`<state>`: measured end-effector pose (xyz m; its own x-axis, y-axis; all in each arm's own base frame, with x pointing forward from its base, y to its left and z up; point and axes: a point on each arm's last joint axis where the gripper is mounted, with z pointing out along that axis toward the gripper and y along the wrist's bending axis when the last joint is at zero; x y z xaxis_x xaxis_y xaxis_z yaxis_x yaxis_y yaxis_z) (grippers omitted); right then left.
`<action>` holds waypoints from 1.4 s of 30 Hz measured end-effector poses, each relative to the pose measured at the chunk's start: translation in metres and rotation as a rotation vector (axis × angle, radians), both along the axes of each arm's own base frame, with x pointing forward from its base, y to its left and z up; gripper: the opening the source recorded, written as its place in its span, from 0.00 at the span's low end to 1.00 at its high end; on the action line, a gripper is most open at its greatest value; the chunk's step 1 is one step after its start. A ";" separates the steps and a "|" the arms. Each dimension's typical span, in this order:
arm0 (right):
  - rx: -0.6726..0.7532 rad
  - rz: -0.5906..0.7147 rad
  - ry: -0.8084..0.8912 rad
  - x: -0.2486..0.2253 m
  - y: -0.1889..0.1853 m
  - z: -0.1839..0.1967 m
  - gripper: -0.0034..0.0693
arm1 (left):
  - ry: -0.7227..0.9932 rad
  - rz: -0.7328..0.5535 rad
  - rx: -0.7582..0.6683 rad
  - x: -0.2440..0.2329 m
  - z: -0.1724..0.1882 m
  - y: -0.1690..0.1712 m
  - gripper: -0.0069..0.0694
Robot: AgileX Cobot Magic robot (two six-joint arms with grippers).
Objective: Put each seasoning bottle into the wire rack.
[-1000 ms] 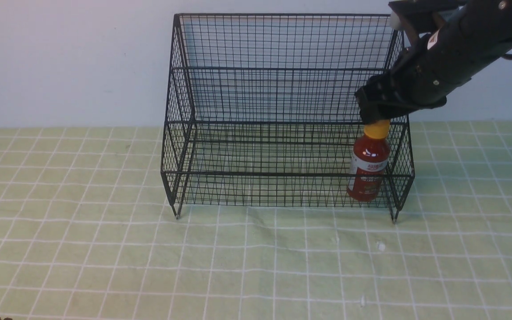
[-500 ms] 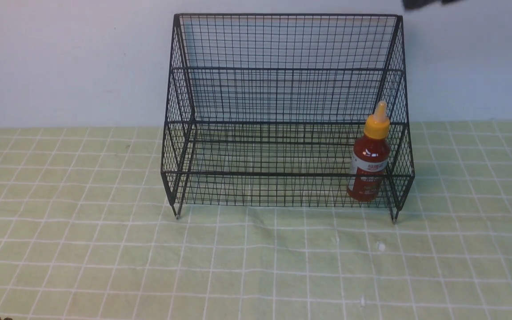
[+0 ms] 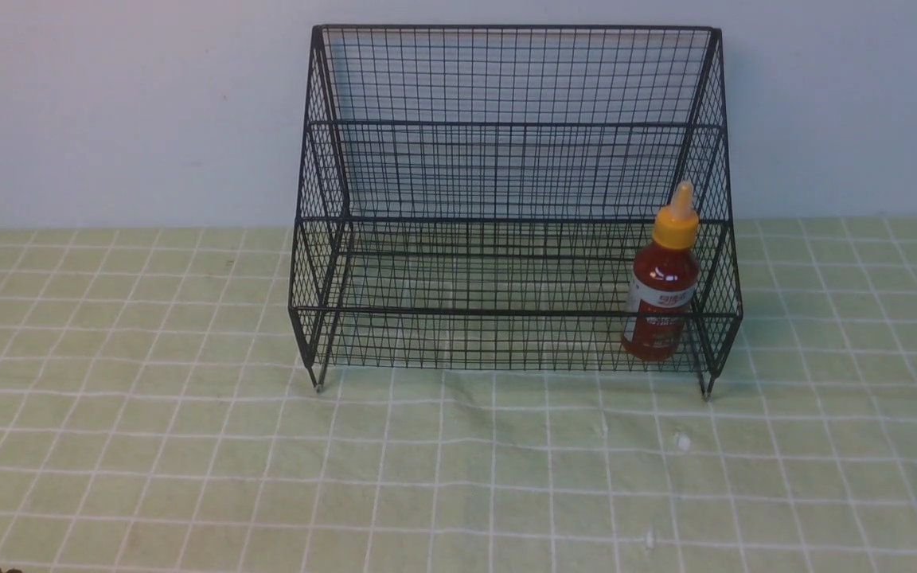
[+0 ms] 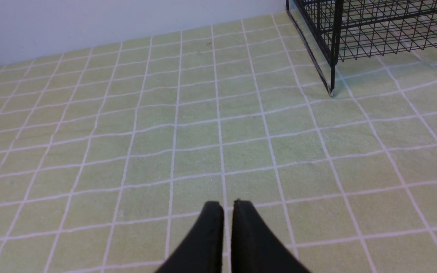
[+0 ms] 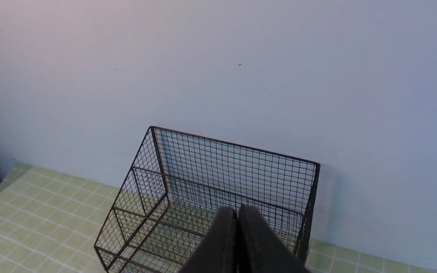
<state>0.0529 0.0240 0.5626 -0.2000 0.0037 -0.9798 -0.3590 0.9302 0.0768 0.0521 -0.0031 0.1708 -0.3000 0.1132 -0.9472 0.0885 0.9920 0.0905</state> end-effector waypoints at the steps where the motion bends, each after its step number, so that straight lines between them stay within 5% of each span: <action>1: 0.020 -0.016 -0.049 -0.022 -0.008 -0.013 0.03 | 0.000 0.000 0.000 0.000 0.000 0.000 0.11; 7: 0.162 -0.058 -0.295 -0.075 -0.029 -0.078 0.03 | 0.000 0.000 0.000 0.000 0.000 0.000 0.11; 15: 0.218 -0.069 -0.435 -0.059 -0.025 -0.163 0.03 | 0.000 0.000 0.000 0.000 0.000 0.000 0.11; 19: 0.212 -0.069 -0.387 -0.038 -0.019 -0.198 0.03 | 0.000 0.000 0.000 0.000 0.000 0.000 0.11; 30: -0.104 -0.118 -0.240 -0.006 -0.014 -0.281 0.03 | 0.000 0.000 0.000 0.000 0.000 0.000 0.11; 42: -0.049 -0.383 -0.002 0.002 -0.026 -0.381 0.03 | 0.000 0.000 0.000 0.000 0.000 0.000 0.11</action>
<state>0.0548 -0.0019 0.1819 -0.1912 0.0313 -0.9811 0.0153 0.9995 0.0290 0.0521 -0.0031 0.1708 -0.3000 0.1132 -0.9472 0.0885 0.9920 0.0905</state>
